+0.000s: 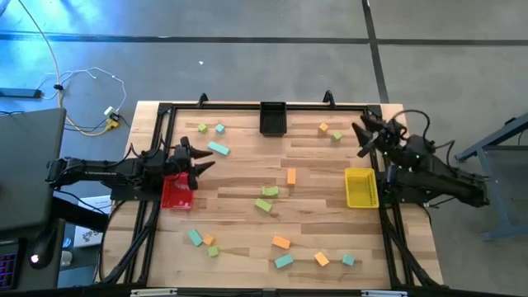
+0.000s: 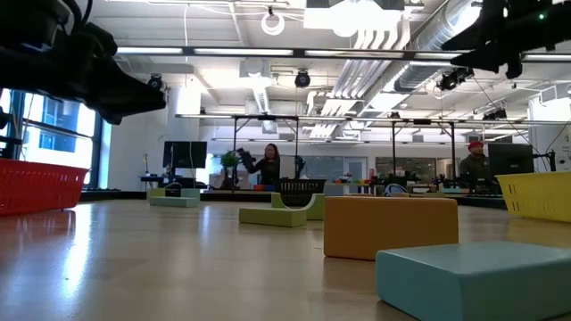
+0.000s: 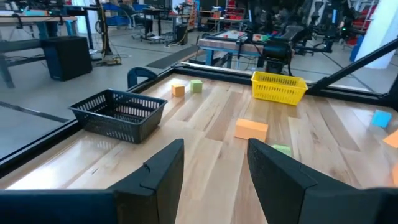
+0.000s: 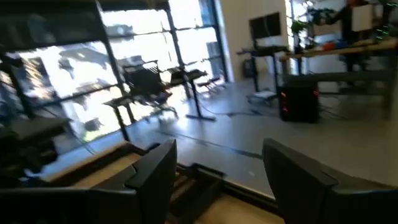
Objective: Sort & place blocks by color
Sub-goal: Put the green block into the yellow bin
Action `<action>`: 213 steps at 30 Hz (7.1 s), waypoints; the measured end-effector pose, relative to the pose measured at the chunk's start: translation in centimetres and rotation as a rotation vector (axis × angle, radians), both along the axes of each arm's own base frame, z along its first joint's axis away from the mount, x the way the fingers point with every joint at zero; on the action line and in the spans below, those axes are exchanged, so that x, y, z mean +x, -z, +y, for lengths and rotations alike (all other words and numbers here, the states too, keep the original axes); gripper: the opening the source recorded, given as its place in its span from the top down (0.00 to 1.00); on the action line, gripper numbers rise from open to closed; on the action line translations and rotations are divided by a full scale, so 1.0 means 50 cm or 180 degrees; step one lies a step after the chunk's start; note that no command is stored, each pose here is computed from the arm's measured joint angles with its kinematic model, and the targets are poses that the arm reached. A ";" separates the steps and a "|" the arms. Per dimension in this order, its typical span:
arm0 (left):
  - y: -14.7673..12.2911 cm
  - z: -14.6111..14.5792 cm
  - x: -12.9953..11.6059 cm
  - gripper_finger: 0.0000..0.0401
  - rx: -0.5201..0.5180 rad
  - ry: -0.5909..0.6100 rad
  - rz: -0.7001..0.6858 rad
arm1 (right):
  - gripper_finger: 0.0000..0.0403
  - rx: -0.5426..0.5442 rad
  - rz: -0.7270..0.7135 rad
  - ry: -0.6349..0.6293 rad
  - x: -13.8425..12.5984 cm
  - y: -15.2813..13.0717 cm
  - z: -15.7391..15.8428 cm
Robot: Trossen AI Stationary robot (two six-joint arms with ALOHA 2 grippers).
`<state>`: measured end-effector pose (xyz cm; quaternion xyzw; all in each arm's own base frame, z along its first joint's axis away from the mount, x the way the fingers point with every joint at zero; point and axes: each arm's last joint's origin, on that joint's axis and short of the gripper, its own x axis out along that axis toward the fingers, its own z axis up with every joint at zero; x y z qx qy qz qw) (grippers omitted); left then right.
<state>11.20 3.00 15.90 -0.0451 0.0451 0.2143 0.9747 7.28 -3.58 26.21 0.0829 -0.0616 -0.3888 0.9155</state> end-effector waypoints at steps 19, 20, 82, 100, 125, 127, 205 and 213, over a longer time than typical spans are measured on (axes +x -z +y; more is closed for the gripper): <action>0.001 0.012 -0.004 0.59 0.0155 -0.0142 0.0085 | 0.44 0.1780 0.1610 0.0823 0.093 -0.106 -0.109; 0.001 0.012 -0.004 0.59 0.0154 -0.0142 0.0085 | 0.44 0.1874 0.1670 0.0804 0.099 -0.105 -0.117; 0.001 0.015 -0.005 0.59 0.0140 -0.0324 0.0081 | 0.44 0.3309 0.3736 0.0505 0.258 0.183 -0.353; 0.001 0.015 -0.005 0.59 0.0140 -0.0324 0.0081 | 0.44 0.3503 0.3968 0.0494 0.265 0.236 -0.360; 0.001 0.015 -0.005 0.59 0.0141 -0.0337 0.0083 | 0.71 0.3548 0.4100 0.0628 0.258 0.229 -0.351; 0.001 0.015 -0.005 0.59 0.0141 -0.0338 0.0085 | 0.71 0.3500 0.4120 0.0647 0.259 0.221 -0.345; 0.015 0.014 -0.007 0.59 -0.0132 -0.0351 0.0195 | 0.72 0.2978 0.3408 0.1557 0.184 0.036 0.138; 0.015 0.014 -0.007 0.59 -0.0132 -0.0351 0.0194 | 0.72 0.3352 0.3514 0.1580 0.166 0.087 0.165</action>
